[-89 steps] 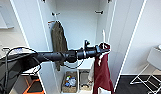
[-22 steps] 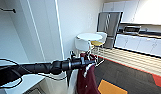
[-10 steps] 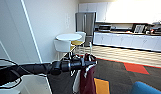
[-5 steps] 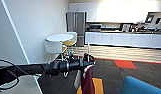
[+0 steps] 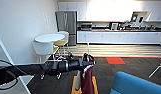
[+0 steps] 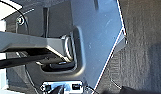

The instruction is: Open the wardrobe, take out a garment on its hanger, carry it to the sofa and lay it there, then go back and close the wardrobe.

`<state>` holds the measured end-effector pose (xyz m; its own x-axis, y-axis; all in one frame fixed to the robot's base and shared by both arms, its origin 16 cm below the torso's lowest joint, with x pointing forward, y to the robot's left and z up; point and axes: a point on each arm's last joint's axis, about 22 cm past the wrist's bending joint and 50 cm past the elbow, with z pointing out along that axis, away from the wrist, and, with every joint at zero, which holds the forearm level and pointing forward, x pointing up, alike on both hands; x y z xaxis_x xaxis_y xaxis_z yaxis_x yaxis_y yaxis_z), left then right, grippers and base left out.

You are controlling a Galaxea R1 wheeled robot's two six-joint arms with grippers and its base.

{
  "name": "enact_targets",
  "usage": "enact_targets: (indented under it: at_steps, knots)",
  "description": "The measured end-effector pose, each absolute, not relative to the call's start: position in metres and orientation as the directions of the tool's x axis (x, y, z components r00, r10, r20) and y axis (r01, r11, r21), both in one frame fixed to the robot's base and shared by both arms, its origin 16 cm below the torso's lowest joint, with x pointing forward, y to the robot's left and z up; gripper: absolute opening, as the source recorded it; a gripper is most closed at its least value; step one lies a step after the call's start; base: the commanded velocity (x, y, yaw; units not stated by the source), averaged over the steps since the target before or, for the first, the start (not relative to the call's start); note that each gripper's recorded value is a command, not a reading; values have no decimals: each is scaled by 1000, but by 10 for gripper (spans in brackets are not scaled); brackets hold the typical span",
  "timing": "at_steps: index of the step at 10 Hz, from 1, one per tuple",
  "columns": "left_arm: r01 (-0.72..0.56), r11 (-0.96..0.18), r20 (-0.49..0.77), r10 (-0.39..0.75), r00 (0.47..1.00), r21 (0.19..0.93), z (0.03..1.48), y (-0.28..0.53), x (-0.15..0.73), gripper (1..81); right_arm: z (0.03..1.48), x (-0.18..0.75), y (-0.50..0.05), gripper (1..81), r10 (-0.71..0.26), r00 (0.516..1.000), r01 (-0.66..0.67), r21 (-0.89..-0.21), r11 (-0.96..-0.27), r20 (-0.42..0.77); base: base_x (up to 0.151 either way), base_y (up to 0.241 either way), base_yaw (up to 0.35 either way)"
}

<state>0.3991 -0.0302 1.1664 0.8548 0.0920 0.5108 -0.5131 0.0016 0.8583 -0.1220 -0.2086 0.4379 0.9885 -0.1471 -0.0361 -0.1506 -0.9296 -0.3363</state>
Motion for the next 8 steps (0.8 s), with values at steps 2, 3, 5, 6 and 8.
enact_targets:
  at_steps: [2, 3, 5, 6, 8]
  knots:
    - [-472, -4, 470, 93, 878, 882, 1143, -29, 416, 10, 443, -144, -204, 811, -148, 985, -169, -333, -928, -89, 0, 0, -258]
    - [-460, -28, 460, 92, 883, 888, 1132, -29, 424, 10, 443, -142, -204, 811, -148, 985, -171, -333, -927, -93, 0, 0, -258]
    - [-460, -15, 459, 91, 884, 888, 1132, -31, 424, 10, 442, -137, -205, 811, -149, 985, -169, -332, -928, -88, 0, 0, -260]
    - [-468, -14, 467, 90, 880, 884, 1133, -31, 423, 10, 442, -137, -204, 811, -149, 985, -170, -332, -928, -88, 0, 0, -261]
    - [-476, -4, 475, 85, 876, 879, 1135, -32, 419, 10, 442, -137, -204, 811, -149, 985, -170, -333, -928, -88, 0, 0, -262]
